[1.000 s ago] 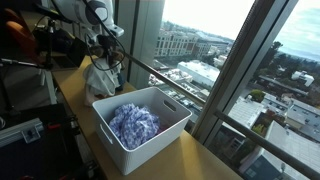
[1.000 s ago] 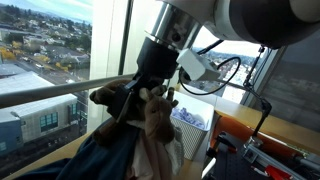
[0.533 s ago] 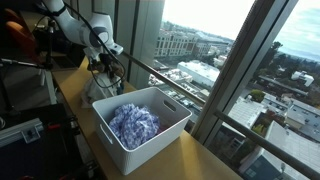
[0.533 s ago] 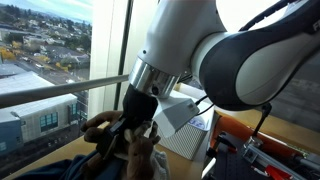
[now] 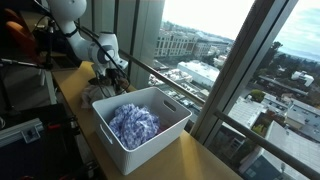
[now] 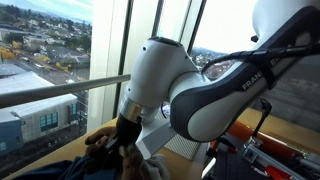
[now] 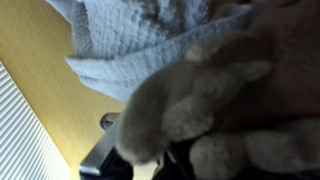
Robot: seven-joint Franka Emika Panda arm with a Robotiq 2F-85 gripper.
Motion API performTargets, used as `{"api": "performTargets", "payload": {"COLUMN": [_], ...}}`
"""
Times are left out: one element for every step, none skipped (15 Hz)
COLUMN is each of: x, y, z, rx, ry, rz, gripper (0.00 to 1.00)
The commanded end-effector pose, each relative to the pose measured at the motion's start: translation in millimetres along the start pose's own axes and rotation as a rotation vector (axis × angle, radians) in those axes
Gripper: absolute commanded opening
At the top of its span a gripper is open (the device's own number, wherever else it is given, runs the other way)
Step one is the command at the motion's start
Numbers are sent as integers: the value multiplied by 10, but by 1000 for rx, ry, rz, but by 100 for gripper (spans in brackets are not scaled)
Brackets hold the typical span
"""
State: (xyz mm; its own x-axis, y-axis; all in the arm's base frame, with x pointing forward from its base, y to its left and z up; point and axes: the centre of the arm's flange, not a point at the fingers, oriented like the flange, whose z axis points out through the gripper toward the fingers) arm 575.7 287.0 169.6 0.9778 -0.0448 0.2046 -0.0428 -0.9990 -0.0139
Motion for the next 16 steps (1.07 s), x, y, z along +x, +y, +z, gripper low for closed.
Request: {"api": "performTargets", "payload": {"x": [40,57,79,111,144,174,207,237,256,267,280,286,295,317,341,378], "y": [59,138,252,339,473,596,744,884,1028,1168,1285,1407,1518,1639,1748,1879], "z": [-468,-656,-856,-1024,-1199,-1348,-1475,-1615,-1720,-1816,-1907,-1969,-2014,-2001,-1977,-1883], "rx": [2,10,14,19,17,18,17,18,19,18,19,15,11,-3,-19,-48], "ry": [37,50,71,88,107,123,139,152,164,175,186,196,204,211,216,216], "rz": [21,27,37,45,60,76,97,115,136,156,174,191,207,224,235,247], "gripper": [46,53,61,67,76,82,89,97,100,100,100,100,100,100,100,100]}}
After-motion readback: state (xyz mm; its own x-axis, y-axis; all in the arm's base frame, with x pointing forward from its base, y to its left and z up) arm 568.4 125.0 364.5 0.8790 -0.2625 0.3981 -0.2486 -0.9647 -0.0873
